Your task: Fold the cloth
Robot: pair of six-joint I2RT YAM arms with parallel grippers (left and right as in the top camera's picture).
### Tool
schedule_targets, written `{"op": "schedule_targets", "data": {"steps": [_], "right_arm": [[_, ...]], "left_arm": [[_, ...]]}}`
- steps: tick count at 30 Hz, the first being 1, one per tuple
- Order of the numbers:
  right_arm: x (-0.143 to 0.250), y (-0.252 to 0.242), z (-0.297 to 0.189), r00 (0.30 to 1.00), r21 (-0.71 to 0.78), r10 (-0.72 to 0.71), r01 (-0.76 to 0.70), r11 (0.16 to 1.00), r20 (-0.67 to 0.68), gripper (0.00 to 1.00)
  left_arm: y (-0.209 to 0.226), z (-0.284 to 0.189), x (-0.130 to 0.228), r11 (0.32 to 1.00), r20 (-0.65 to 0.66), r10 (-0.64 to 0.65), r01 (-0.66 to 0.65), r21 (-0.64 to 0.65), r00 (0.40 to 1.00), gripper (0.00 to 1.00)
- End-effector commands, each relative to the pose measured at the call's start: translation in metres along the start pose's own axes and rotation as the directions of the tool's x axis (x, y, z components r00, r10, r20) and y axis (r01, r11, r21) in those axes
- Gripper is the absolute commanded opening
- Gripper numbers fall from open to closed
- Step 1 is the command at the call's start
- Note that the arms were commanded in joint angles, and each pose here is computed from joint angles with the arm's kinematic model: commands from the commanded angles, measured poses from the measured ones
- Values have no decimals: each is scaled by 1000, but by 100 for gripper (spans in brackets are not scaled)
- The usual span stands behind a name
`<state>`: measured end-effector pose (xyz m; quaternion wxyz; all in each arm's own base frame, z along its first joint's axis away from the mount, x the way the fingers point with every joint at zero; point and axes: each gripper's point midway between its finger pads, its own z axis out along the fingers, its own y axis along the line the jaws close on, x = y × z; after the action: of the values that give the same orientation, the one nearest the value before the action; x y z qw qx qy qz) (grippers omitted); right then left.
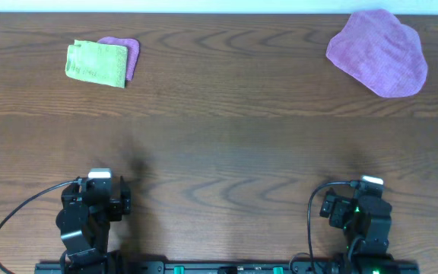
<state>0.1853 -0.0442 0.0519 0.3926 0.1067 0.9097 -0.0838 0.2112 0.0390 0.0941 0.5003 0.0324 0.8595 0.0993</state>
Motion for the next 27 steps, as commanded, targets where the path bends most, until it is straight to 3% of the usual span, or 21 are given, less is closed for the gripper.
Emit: {"op": "schedule_targets", "data": {"steps": [1, 21, 27], "right_arm": [[2, -3, 1, 1000, 17, -10, 11, 1000, -3, 99], [2, -3, 1, 1000, 17, -11, 11, 1000, -3, 99], [2, -3, 1, 1000, 17, -11, 11, 1000, -3, 99]], "left_arm": [[0, 3, 6, 1000, -11, -9, 9, -3, 1000, 95], [0, 3, 6, 1000, -9, -8, 8, -3, 1000, 95], [-14, 2, -3, 997, 35, -8, 5, 79, 999, 95]]}}
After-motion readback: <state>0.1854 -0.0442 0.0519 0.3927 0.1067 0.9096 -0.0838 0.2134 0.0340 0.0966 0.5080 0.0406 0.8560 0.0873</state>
